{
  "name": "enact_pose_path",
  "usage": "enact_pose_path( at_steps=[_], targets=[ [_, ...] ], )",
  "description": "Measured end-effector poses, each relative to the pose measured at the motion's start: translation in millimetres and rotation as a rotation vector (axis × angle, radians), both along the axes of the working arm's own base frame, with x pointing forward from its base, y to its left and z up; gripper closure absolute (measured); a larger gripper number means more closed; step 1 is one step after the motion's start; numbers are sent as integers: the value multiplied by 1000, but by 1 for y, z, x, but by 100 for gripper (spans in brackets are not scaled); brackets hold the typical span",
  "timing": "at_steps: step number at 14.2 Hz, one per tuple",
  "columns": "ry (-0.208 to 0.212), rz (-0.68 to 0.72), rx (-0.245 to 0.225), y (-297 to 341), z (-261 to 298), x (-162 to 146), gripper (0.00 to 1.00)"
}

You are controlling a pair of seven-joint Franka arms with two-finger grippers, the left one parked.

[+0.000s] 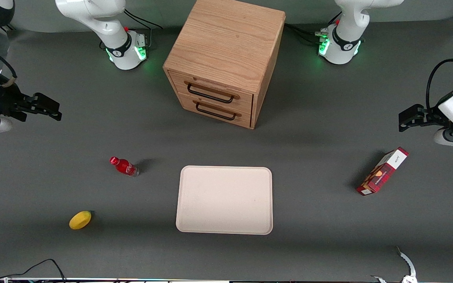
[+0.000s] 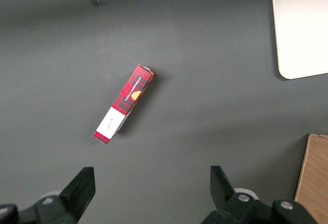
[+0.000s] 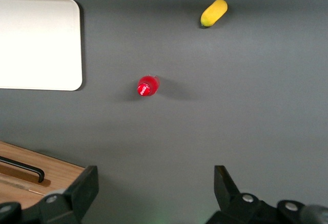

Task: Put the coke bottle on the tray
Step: 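Move the right gripper over the red Coca-Cola bottle lying on the table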

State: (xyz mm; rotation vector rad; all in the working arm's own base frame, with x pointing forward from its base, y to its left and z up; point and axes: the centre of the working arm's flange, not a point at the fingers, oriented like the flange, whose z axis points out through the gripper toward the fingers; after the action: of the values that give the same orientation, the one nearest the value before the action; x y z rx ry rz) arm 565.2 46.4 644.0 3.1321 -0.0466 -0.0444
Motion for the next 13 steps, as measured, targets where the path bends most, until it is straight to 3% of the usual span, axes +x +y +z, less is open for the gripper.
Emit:
enact_pose_path(
  at_steps=[13],
  targets=[
    [-46,-20,14,-10,24,-7,0]
  ],
)
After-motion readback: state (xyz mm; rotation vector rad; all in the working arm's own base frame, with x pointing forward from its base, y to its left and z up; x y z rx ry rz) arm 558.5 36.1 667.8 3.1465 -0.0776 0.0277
